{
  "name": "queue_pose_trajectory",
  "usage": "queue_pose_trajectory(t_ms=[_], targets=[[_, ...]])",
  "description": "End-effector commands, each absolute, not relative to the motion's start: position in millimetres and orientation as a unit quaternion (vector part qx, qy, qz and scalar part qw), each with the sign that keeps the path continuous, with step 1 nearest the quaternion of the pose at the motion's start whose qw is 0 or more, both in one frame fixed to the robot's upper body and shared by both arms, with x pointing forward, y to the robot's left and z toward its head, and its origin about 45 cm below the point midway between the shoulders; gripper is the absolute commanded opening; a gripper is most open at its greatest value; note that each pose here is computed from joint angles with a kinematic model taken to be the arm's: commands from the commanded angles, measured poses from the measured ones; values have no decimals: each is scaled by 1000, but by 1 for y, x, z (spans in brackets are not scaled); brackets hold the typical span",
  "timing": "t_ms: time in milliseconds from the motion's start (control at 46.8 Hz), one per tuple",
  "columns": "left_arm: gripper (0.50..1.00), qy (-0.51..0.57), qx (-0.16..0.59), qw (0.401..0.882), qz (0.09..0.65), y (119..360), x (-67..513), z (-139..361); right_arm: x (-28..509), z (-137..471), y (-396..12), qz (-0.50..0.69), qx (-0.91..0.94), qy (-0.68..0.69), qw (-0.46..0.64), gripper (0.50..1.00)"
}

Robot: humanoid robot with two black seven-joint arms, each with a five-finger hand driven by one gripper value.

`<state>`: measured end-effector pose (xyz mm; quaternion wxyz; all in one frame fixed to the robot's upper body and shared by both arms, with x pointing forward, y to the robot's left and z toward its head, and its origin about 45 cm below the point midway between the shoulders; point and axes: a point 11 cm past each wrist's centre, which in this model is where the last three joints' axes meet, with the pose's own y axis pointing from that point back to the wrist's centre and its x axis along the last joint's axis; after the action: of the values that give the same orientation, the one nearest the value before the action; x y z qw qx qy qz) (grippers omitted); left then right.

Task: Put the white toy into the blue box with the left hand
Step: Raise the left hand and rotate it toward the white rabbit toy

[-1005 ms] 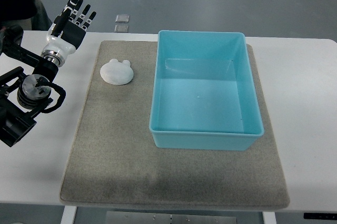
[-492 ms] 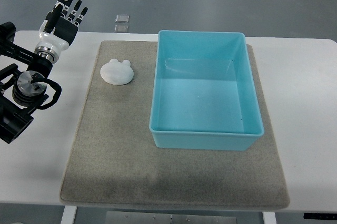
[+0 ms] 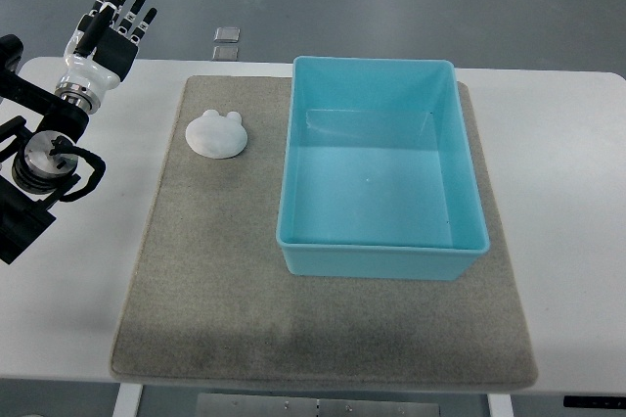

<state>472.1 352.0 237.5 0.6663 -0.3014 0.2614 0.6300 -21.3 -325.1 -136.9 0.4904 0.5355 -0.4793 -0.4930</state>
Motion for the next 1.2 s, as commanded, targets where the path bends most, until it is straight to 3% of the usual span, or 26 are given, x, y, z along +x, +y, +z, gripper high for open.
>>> queue_pose_trajectory(t_ms=[0,299,577,770,1176], targets=[[994,258,-296,667,633,354,472,236,-21,-137,-325,-493,536,-479,490,936],[992,251,-278,679,632,352,470,233,-21,-137,-325,-493,536,-479,491,936],[992,179,-183,743,618,341,468,232,-21,-137,-325,-493,536,-479,490,936],[994,142,-146,790,578,334,463,235,-21,-137,-325,-493,536,-479,490,936],[992,47,-39,833,550,357,457,251,-21,-137,-325,-493,535,-479,491,936]])
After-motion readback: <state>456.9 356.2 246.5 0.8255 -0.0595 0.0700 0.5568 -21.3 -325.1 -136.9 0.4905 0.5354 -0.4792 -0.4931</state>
